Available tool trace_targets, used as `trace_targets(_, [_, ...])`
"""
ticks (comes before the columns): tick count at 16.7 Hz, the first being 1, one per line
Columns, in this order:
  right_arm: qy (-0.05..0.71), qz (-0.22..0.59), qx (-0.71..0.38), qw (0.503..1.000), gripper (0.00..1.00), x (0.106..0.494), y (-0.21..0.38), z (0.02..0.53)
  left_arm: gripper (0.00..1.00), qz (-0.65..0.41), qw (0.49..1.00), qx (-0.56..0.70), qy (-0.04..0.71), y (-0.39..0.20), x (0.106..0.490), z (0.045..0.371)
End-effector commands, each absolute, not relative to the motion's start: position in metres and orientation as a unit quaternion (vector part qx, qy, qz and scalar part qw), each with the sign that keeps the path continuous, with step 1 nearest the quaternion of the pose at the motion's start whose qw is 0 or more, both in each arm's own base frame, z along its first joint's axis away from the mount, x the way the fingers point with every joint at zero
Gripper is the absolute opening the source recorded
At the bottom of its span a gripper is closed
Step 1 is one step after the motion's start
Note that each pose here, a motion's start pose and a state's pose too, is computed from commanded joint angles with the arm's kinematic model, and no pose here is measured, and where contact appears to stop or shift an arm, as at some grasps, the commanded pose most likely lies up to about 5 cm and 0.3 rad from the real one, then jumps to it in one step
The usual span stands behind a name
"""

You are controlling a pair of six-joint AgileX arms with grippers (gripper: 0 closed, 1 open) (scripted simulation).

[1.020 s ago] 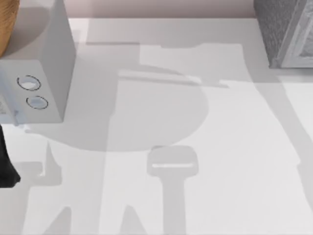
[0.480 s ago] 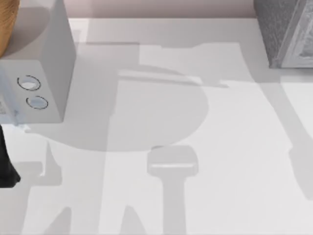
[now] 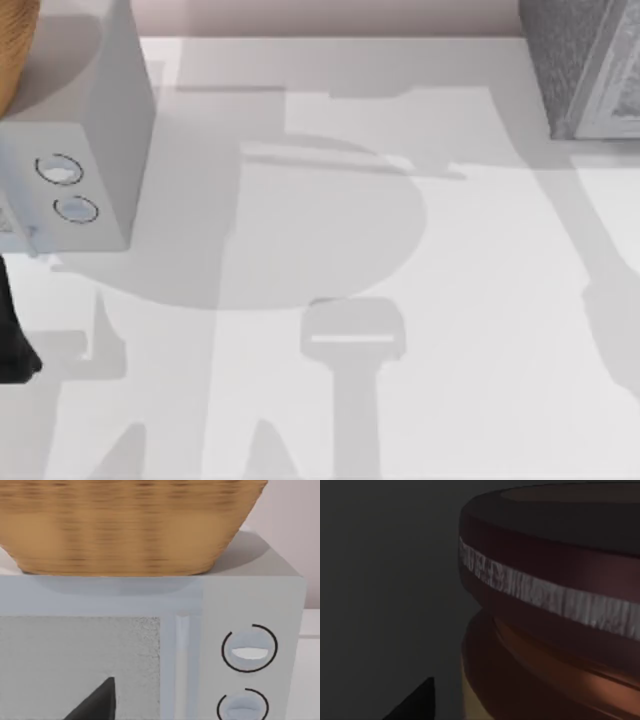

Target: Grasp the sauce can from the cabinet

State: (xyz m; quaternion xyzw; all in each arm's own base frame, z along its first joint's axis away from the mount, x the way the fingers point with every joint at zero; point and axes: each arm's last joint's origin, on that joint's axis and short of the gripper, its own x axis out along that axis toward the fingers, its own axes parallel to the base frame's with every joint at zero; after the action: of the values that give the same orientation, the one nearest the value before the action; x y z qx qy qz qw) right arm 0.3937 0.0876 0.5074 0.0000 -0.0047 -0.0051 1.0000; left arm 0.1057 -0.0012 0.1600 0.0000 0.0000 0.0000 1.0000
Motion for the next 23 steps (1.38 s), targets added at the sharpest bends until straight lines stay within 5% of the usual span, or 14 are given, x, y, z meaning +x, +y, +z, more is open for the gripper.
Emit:
trace_targets(13, [-0.005, -0.005, 0.0, 1.0, 0.02, 0.3937, 0.0876, 0.5074, 1.0, 0.0, 1.0, 0.0, 0.0, -0.0012, 0.1057, 0.16])
trace_targets(23, [-0.005, -0.004, 0.001, 1.0, 0.0, 0.3923, 0.0888, 0.5081, 1.0, 0.0, 1.0, 0.0, 0.0, -0.0012, 0.1057, 0.16])
